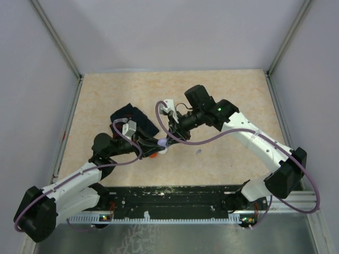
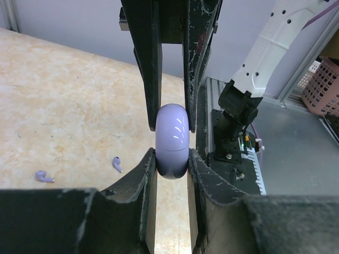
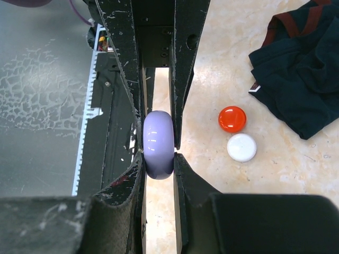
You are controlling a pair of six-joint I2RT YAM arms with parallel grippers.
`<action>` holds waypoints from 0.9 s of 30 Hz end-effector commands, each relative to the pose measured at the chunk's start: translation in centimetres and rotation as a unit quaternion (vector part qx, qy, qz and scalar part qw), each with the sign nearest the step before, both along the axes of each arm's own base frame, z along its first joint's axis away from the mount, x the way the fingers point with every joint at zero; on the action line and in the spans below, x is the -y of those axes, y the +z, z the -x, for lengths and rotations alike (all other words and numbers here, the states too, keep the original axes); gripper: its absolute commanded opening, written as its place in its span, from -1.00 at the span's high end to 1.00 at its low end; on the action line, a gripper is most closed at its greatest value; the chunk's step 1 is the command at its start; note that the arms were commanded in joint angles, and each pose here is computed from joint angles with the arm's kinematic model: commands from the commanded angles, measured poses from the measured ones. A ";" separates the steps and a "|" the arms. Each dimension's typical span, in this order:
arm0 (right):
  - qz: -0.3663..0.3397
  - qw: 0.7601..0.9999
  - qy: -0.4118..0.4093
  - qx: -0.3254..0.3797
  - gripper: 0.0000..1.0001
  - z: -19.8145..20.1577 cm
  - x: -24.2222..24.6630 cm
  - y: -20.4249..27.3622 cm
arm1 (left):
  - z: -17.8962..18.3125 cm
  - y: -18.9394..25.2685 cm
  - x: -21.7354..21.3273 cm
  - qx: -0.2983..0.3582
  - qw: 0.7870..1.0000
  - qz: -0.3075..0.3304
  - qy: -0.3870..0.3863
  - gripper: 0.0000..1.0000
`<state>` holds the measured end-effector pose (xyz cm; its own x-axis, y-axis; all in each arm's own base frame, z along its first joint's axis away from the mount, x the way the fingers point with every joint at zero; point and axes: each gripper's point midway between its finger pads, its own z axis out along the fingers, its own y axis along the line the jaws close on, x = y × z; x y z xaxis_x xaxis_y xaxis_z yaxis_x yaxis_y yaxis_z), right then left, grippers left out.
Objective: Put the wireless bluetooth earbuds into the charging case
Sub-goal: Open the charging case.
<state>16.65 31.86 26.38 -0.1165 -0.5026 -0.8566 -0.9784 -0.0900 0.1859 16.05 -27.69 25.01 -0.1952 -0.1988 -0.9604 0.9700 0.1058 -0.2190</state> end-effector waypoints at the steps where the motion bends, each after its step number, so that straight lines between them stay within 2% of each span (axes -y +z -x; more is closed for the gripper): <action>1: -0.029 0.999 0.008 0.034 0.94 0.4 -0.3 2.3 | 0.2 -0.1 -0.1 0.041 0.999 -0.001 -0.004 0.80; 5: -0.028 0.999 -0.002 0.040 0.74 0.2 -0.2 2.7 | 0.1 -1.6 -0.2 0.066 0.998 -0.021 -0.001 0.81; 11: -0.017 0.999 -0.019 0.044 0.60 -0.5 0.0 2.3 | 0.5 -2.7 -0.2 0.115 0.993 -0.031 0.000 0.90; 18: -0.009 0.999 -0.033 0.041 0.54 -1.2 0.1 2.0 | 1.0 -3.9 -0.3 0.163 0.986 -0.038 -0.003 0.99; 27: -0.005 0.998 -0.053 0.033 0.46 -2.2 0.4 1.7 | 1.3 -5.0 -0.2 0.183 0.982 -0.050 -0.015 1.00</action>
